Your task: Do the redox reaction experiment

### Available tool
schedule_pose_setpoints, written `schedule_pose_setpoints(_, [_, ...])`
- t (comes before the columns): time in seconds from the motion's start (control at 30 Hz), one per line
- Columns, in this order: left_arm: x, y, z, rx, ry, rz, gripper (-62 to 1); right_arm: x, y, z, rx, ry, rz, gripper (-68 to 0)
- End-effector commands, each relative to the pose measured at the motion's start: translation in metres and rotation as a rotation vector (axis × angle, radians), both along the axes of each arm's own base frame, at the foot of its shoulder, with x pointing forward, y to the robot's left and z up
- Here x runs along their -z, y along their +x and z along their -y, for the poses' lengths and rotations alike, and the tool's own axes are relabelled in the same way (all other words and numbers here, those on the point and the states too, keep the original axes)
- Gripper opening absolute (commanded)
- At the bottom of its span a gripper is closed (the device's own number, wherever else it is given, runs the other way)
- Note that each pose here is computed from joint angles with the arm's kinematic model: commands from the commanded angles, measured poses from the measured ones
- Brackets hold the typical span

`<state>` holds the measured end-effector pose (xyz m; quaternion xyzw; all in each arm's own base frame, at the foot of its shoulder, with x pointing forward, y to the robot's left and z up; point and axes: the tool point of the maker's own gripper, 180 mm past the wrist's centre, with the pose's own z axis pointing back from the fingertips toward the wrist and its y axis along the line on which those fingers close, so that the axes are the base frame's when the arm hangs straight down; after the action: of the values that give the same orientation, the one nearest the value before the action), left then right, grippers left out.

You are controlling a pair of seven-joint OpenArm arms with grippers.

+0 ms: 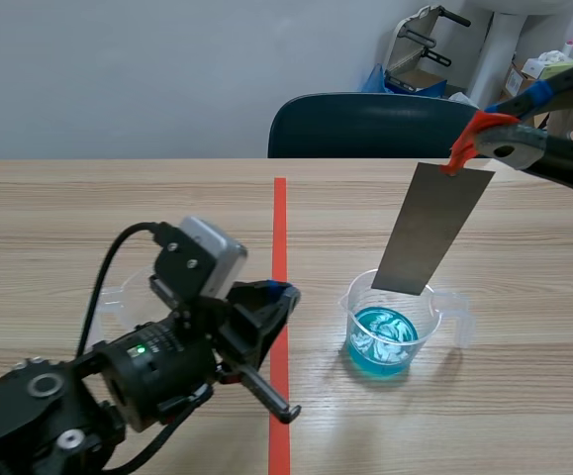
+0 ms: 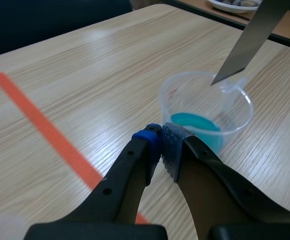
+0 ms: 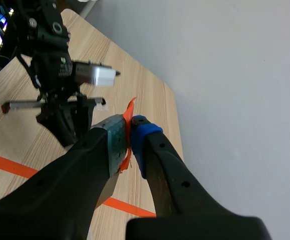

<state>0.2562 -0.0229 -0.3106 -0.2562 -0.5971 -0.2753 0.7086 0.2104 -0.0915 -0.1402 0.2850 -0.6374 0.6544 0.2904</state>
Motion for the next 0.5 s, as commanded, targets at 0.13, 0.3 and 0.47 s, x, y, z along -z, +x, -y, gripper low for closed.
schedule_pose_setpoints(0.13, [-0.020, -0.022, -0.038, -0.066, 0.000, 0.002, -58.6, -0.012, 0.000, 0.002, -0.006, 0.023, 0.018, -66.7])
schedule_pose_setpoints(0.3, [-0.026, -0.049, -0.070, -0.111, 0.042, -0.035, -58.6, -0.012, 0.000, 0.002, -0.006, 0.023, 0.018, -66.7])
schedule_pose_setpoints(0.47, [-0.030, -0.072, -0.101, -0.182, 0.089, -0.080, -58.6, -0.012, 0.000, 0.002, -0.006, 0.023, 0.018, -66.7])
